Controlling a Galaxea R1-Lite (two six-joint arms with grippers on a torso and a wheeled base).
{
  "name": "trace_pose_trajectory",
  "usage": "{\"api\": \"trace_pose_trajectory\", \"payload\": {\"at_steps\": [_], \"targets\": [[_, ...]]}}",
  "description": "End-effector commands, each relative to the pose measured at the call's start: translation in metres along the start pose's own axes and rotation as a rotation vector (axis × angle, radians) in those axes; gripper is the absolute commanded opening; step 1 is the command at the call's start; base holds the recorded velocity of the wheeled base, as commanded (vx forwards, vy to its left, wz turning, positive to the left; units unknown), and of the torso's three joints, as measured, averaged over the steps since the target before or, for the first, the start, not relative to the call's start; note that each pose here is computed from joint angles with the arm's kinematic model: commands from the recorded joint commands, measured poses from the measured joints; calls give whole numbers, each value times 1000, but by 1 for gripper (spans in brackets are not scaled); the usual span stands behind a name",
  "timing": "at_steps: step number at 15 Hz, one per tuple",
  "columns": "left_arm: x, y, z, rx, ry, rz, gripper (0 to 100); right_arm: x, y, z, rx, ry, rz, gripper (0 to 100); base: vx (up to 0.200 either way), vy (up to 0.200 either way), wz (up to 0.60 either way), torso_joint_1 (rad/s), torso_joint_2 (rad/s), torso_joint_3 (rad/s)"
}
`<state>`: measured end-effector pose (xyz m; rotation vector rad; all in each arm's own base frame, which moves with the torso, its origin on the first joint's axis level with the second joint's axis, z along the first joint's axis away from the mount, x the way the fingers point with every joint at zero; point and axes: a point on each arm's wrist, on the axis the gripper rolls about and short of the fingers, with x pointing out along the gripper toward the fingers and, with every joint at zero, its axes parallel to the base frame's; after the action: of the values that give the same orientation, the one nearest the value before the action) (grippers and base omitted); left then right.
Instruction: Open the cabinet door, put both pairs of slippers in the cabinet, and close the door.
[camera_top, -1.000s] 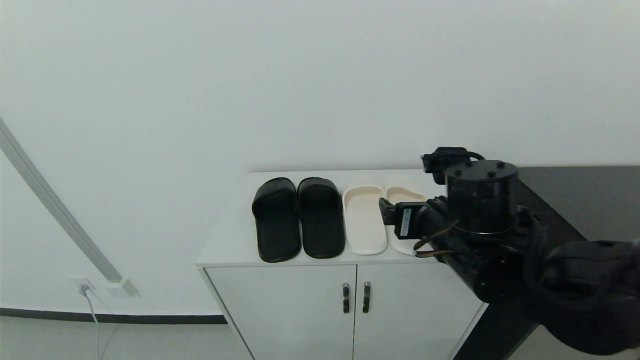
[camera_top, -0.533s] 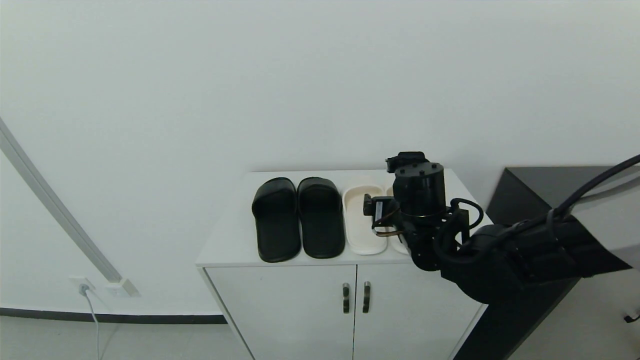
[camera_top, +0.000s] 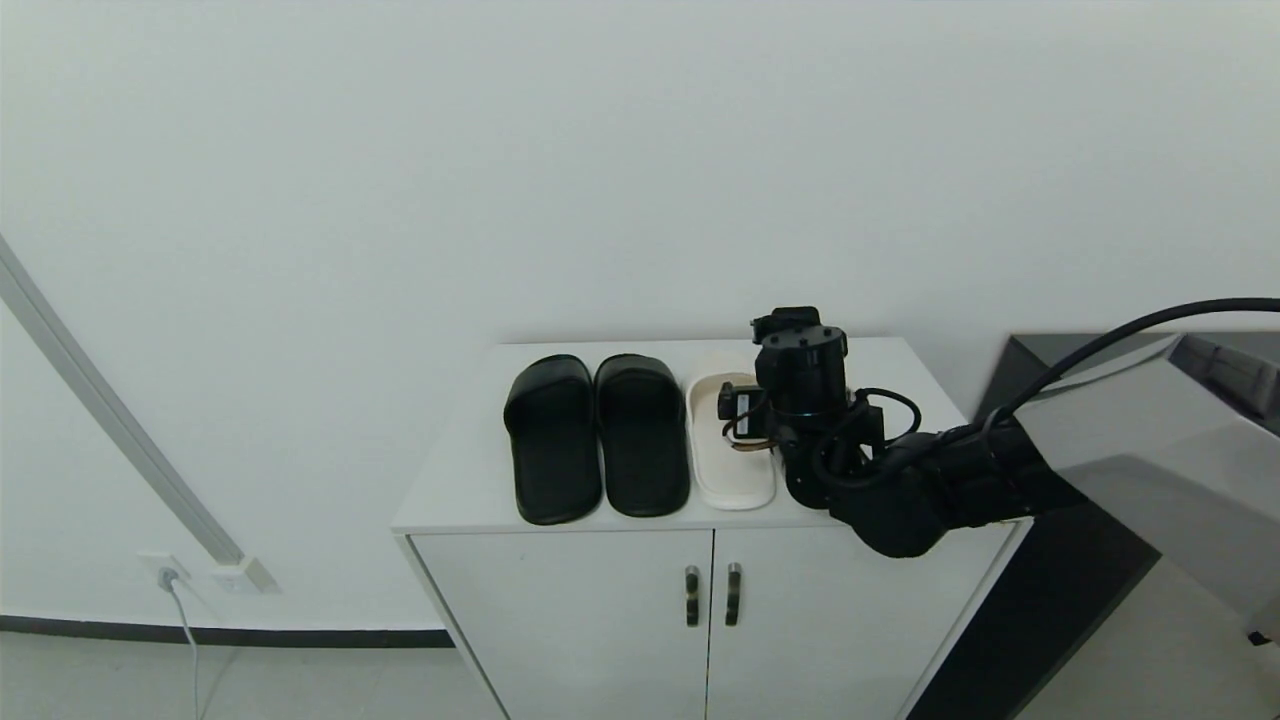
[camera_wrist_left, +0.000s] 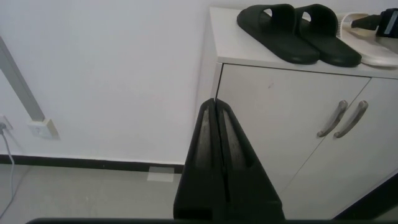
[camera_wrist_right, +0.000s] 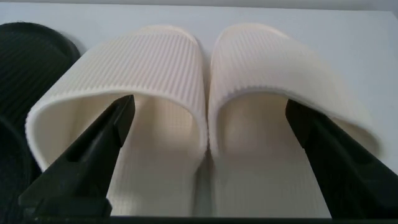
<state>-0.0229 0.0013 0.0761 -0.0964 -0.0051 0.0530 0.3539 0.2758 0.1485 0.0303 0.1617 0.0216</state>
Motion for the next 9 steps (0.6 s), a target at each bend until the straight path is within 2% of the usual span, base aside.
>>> {"api": "trace_pose_trajectory", "payload": {"at_steps": [1,3,4,9], "targets": [[0,0,0,0,-1,0,0,13,3,-5,0,2,-10,100,0,0,0,0,0,0],[0,0,0,0,1,1,0,21,6,-5,5,-2,-16,100,0,0,0,0,0,0],[0,0,0,0,1,1,0,24,5,-5,6,-4,-18,0,0,0,0,0,0,0],[0,0,0,-2,-1,0,0,23,5,-2,6,-1,-16,0,0,0,0,0,0,0]]}}
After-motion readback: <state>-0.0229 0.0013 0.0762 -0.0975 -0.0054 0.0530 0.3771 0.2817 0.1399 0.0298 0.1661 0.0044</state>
